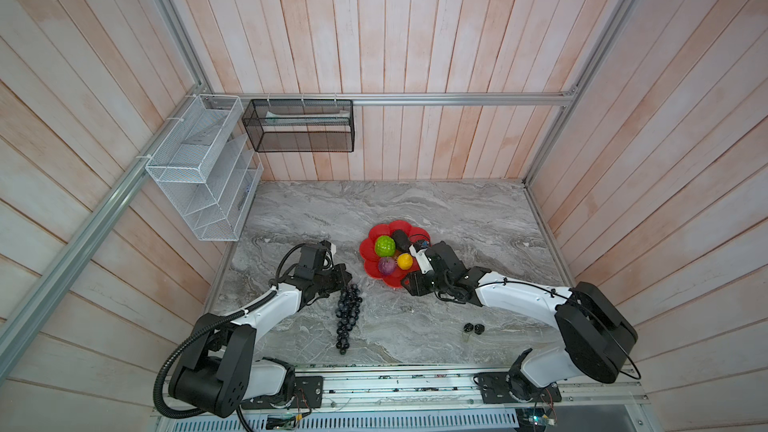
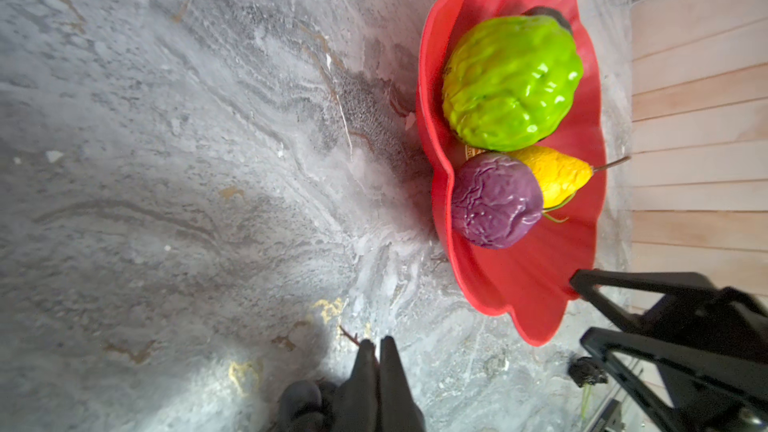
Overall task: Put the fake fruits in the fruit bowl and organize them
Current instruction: 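Close the left gripper on the black grapes stem, then lift the black grapes with the left gripper toward the bowl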
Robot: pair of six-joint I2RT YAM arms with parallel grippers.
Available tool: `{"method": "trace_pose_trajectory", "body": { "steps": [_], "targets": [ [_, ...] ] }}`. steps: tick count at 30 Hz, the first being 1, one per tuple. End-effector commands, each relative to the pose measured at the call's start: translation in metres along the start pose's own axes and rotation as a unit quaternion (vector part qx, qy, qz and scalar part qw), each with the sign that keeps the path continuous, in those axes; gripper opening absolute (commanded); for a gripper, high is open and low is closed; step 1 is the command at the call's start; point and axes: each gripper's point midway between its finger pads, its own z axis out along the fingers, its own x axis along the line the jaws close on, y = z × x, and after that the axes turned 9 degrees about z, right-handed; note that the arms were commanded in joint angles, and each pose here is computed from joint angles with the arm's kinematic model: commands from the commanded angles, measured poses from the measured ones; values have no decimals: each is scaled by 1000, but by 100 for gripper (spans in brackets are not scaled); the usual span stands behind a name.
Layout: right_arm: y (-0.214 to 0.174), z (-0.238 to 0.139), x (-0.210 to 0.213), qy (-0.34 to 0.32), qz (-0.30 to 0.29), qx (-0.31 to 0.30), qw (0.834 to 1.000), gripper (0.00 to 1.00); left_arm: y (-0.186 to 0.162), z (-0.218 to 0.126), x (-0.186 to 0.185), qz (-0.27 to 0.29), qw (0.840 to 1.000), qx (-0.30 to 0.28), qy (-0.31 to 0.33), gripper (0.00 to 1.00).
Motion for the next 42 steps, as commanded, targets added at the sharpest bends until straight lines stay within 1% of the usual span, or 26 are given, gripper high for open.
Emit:
{"method": "trace_pose_trajectory", "body": {
  "steps": [1, 7, 12, 16, 21, 24, 28, 34, 38, 42],
  "targets": [
    [-1, 1, 5, 5, -8, 4, 1000, 57, -3, -6, 1, 1, 1000, 2, 5, 0],
    [-1, 1, 6, 5, -8, 3, 1000, 57, -1, -19, -7, 13, 1000, 2, 2, 0],
    [5, -6, 9, 5, -12, -12, 1000, 57, 3, -43, -25, 23, 1000, -7, -18, 0],
    [22, -24, 15, 9, -21, -53, 998, 57, 9, -72, -47, 34, 999, -17, -38, 0],
    [49, -48, 15, -6, -32, -106, 994, 56, 23, -104, -79, 33, 996, -25, -75, 0],
    [66, -65, 14, -12, -43, -132, 990, 57, 36, -121, -101, 35, 994, -35, -99, 0],
    [84, -84, 8, -17, -50, -161, 985, 56, 60, -136, -127, 54, 989, -59, -122, 0],
    [92, -95, 1, -13, -45, -183, 982, 56, 98, -134, -168, 102, 979, -69, -161, 0],
    [91, -99, 4, -2, -40, -187, 982, 56, 107, -123, -191, 116, 972, -59, -193, 0],
    [88, -101, -1, -9, -37, -194, 980, 57, 112, -107, -201, 117, 968, -55, -215, 0]
  ]
}}
